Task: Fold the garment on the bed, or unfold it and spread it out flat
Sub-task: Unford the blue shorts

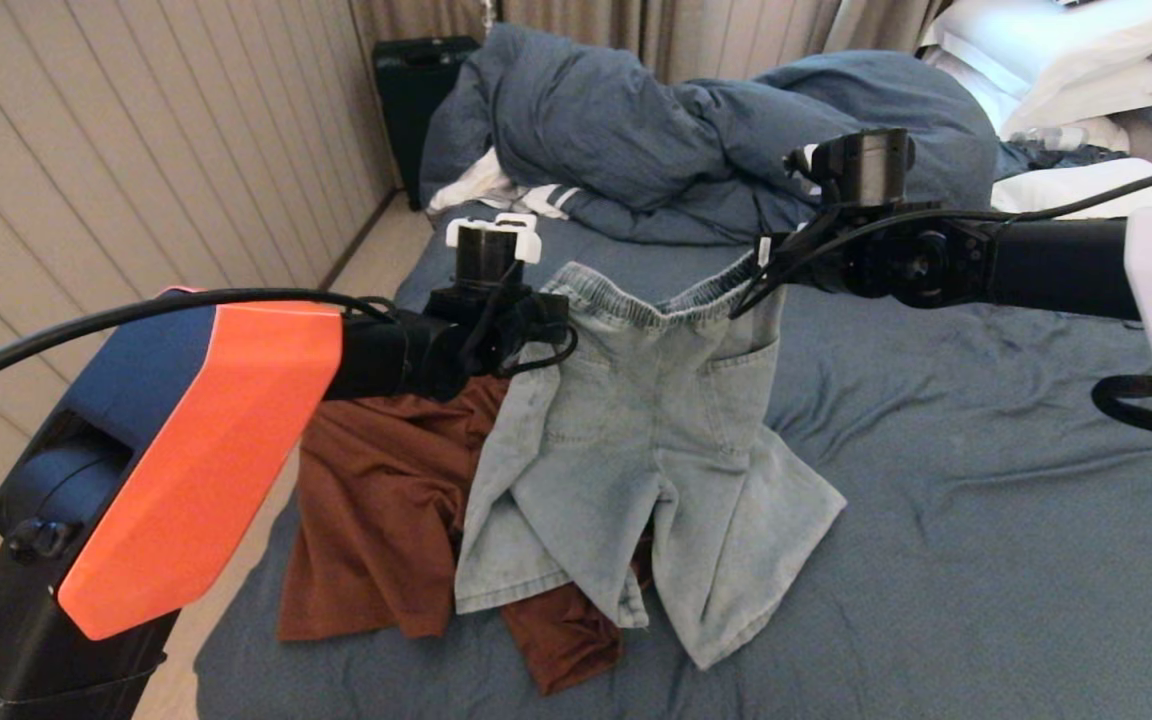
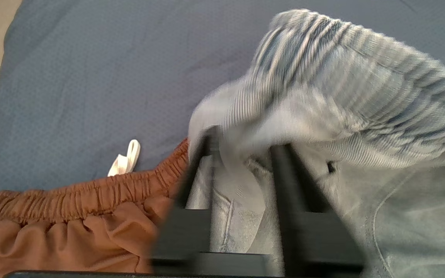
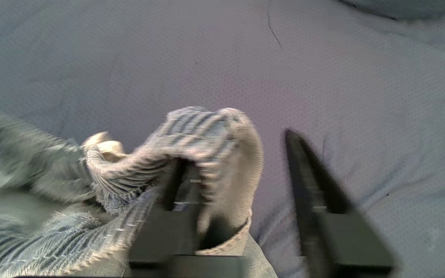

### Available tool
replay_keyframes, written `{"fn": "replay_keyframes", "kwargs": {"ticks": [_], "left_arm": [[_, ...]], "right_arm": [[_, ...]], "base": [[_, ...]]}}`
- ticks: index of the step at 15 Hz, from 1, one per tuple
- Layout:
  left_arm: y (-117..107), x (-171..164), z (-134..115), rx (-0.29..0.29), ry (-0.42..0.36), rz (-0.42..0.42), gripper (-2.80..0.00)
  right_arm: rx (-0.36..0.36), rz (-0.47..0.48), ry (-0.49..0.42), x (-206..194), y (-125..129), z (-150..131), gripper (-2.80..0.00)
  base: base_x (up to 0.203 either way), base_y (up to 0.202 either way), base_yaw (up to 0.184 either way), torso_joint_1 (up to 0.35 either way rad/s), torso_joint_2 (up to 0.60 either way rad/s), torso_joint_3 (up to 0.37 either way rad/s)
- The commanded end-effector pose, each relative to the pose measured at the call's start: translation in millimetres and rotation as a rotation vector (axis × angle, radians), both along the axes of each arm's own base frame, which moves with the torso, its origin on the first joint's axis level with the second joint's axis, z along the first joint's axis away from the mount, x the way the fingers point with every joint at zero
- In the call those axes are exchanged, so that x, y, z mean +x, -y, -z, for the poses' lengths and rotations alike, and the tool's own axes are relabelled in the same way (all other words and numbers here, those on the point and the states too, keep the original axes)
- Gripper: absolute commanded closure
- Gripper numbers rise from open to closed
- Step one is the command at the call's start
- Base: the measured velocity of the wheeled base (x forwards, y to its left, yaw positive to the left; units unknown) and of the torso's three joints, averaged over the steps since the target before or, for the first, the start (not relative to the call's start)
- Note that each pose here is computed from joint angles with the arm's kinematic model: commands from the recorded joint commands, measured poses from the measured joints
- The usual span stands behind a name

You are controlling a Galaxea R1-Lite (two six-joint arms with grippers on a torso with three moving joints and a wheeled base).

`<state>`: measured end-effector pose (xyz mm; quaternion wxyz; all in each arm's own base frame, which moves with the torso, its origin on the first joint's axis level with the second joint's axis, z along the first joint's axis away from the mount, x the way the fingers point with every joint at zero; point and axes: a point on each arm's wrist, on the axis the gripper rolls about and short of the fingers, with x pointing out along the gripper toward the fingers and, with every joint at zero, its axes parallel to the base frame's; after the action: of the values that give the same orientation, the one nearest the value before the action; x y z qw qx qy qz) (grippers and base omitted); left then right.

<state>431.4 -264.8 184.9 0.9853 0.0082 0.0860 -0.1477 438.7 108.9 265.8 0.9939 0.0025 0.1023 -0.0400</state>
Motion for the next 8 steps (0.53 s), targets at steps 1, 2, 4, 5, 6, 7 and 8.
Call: {"fn": "replay_keyframes", "kwargs": {"ticks": [1,2,4,5,6,7,8], "left_arm": [[-2,0,-2,-0.004,0.004,-0.004,-2.8],[-2,0,-4,-0.006,0.007,-0.002,-2.8],[-5,1,-5,-0.007,0.01,-0.013,-2.8],[-5,1,-6,-0.007,0.011,-0.014,-2.8],[-6,0,-9,-0.012,0.016,-0.014,-2.8],[-7,-1,-11,-0.018,0.019,-0.016,-2.8],[-7,-1,-11,-0.016,0.02,-0.031,-2.8]], "right_arm": [[-0.003,0.009,-0.001,2,3,1,-2.8],[-0.004,0.011,0.001,2,4,0,-2.8],[0.001,0.018,0.022,0,8,-6,-2.8],[0.002,0.021,0.025,0,10,-7,-2.8],[0.001,0.023,0.031,0,10,-8,-2.8],[-0.001,0.028,0.031,1,12,-7,-2.8],[0.0,0.034,0.036,2,14,-7,-2.8]], "base": [[0.0,0.0,0.0,0.0,0.0,0.0],[0.0,0.0,0.0,0.0,0.0,0.0],[0.0,0.0,0.0,0.0,0.0,0.0],[0.0,0.0,0.0,0.0,0.0,0.0],[0.0,0.0,0.0,0.0,0.0,0.0],[0.0,0.0,0.0,0.0,0.0,0.0],[0.0,0.0,0.0,0.0,0.0,0.0]]}}
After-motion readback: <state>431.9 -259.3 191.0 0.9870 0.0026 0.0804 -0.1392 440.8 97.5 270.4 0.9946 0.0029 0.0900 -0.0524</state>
